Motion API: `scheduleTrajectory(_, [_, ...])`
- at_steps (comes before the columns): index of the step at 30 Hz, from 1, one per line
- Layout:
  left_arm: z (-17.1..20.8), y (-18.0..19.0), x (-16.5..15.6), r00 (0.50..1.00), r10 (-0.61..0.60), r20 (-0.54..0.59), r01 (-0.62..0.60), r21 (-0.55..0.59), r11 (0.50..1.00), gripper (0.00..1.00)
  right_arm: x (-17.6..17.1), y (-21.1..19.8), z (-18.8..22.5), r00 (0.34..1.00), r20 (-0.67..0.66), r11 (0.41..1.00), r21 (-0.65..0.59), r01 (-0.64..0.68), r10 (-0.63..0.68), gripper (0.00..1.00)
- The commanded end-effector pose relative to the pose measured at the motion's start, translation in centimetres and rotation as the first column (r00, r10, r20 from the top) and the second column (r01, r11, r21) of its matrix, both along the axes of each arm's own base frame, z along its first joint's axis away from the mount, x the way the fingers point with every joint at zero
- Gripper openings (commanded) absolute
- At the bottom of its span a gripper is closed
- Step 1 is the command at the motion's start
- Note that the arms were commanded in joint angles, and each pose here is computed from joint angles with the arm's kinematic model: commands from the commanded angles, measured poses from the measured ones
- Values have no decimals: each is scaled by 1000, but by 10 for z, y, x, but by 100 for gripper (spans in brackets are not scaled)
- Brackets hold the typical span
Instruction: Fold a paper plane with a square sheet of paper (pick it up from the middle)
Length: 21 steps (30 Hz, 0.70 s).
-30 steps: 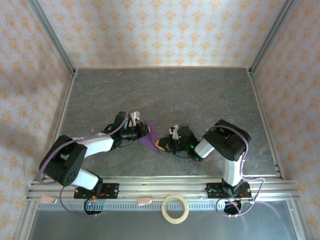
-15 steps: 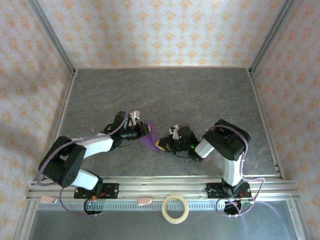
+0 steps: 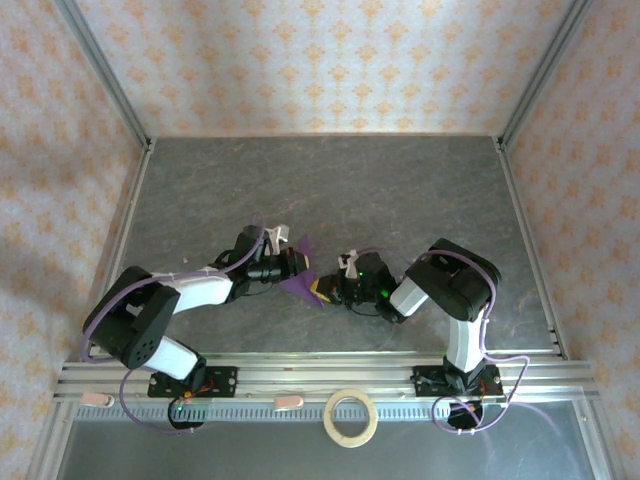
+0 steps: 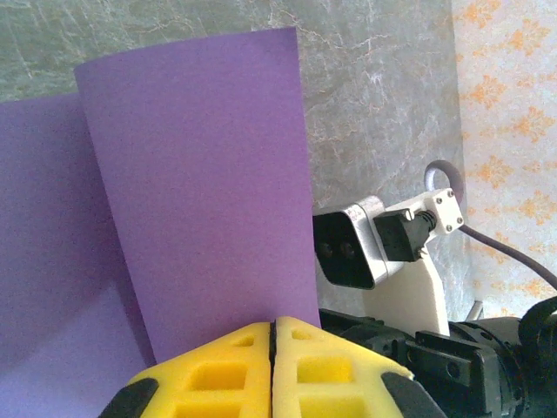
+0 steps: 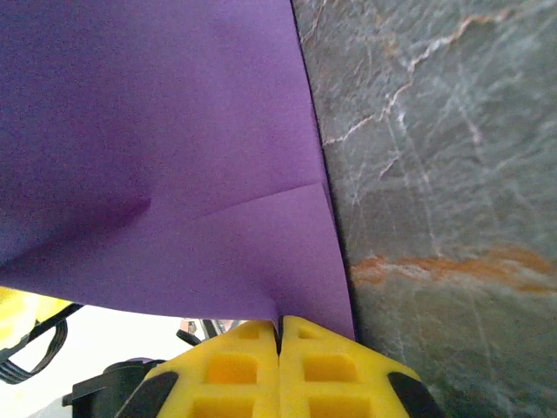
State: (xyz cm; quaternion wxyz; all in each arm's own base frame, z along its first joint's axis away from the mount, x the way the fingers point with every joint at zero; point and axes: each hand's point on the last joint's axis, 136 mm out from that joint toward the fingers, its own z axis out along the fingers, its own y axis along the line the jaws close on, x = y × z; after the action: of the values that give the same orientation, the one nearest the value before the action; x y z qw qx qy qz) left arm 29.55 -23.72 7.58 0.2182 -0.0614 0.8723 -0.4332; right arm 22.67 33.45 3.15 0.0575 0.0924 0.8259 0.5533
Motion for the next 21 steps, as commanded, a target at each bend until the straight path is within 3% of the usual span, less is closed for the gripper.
scheduleTrajectory(1, [3, 2, 2, 999, 28, 25, -28, 3, 1000, 8, -3, -6, -11, 999, -39, 1000, -31, 6, -7, 0])
scheduleTrajectory(8, [8, 50, 0, 962, 267, 59, -272, 94, 958, 15, -2, -6, -12, 999, -37, 999, -37, 12, -13, 0])
scheduleTrajectory(10, [9, 55, -2, 956, 284, 69, -289, 89, 953, 16, -2, -6, -12, 999, -37, 999, -37, 12, -13, 0])
scheduleTrajectory(15, [23, 27, -12, 986, 130, 107, -129, -20, 991, 14, -2, -5, -11, 999, -36, 999, -34, 8, -10, 0])
scheduleTrajectory(21, [24, -3, -19, 994, -28, 104, 33, -52, 998, 13, -1, -7, -11, 999, -36, 999, -38, 14, -16, 0])
